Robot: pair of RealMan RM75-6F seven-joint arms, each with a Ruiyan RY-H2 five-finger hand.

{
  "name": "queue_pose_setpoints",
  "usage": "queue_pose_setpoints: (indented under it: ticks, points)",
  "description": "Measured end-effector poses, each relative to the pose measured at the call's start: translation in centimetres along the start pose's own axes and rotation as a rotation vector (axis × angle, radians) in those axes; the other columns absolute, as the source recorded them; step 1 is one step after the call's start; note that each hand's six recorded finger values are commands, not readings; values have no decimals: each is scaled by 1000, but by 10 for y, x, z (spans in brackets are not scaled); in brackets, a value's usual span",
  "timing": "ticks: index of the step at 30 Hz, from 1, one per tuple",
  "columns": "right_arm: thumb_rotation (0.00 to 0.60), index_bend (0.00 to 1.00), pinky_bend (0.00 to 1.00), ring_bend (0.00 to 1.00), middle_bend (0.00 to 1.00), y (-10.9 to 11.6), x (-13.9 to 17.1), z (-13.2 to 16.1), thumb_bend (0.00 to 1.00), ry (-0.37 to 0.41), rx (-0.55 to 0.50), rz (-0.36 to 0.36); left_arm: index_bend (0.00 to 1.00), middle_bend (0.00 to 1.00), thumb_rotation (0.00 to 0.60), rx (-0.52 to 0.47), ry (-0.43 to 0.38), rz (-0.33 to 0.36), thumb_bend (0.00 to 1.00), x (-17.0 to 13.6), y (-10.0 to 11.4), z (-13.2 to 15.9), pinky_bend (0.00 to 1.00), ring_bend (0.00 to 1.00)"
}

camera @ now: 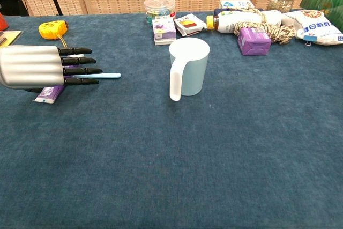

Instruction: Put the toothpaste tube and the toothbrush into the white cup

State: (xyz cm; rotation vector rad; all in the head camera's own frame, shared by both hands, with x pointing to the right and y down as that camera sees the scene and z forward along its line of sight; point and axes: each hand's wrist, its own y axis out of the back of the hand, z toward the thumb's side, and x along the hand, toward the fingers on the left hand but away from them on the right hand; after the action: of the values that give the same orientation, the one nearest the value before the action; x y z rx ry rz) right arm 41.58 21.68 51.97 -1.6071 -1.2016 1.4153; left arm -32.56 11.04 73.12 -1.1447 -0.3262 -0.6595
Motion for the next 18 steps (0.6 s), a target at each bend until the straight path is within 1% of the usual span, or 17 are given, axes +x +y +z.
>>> queue_pose_setpoints:
  ticks: [2, 5, 6, 8, 13, 16, 18]
  points:
    - [600, 0, 0, 0, 0, 0, 0, 0, 0, 1, -1, 2, 0, 0, 600, -7, 5, 7, 330, 2, 2, -1, 0, 0]
    - [600, 0, 0, 0, 0, -1, -1, 0, 0, 3, -2, 5, 10, 0, 600, -9, 3, 18, 404, 4, 4, 1, 0, 0]
    - [600, 0, 0, 0, 0, -1, -1, 0, 0, 3, -2, 6, 24, 0, 600, -7, 1, 22, 414, 4, 5, 1, 0, 0]
    - [600, 0, 0, 0, 0, -1, 0, 1, 0, 4, -1, 4, 87, 0, 600, 1, -2, 25, 427, 5, 6, 3, 0, 0]
    - [600, 0, 0, 0, 0, 0, 0, 1, 0, 6, -4, 3, 208, 0, 600, 9, -5, 28, 436, 6, 6, 7, 13, 0]
    - [600, 0, 0, 0, 0, 0, 1, 1, 0, 8, -10, 5, 246, 0, 600, 5, -6, 39, 447, 5, 8, 8, 64, 0]
    - [600, 0, 0, 0, 0, 0, 1, 2, 0, 11, -11, 8, 248, 0, 600, 5, -4, 38, 453, 3, 8, 8, 98, 0]
